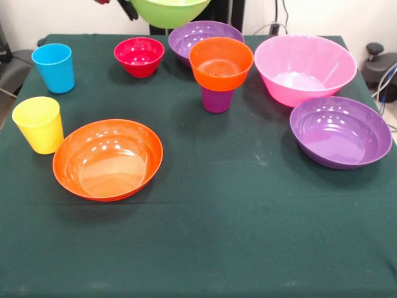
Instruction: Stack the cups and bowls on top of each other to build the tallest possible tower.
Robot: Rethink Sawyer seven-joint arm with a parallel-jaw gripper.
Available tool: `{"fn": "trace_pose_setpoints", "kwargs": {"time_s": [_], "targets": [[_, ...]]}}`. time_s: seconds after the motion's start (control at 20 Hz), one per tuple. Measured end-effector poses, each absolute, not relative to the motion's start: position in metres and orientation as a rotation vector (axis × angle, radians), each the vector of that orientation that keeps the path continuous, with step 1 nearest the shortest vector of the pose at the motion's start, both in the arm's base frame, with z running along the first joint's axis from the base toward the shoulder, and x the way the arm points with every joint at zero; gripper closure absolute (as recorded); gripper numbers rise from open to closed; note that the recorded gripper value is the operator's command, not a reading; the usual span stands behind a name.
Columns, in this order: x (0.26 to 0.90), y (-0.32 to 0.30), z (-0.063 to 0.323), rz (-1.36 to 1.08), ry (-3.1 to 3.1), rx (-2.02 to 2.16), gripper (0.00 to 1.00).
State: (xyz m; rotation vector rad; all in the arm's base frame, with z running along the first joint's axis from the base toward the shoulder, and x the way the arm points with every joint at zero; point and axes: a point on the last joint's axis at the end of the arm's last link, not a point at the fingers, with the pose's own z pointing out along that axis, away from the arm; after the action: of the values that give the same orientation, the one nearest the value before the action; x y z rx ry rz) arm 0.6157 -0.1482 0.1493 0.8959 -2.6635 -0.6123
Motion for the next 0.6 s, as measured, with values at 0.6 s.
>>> {"fn": "trace_pose_setpoints", "kwargs": {"time_s": [0.6], "targets": [[0.576, -0.117, 0.139, -0.709, -2.655, 0.907, 1.0]]}}
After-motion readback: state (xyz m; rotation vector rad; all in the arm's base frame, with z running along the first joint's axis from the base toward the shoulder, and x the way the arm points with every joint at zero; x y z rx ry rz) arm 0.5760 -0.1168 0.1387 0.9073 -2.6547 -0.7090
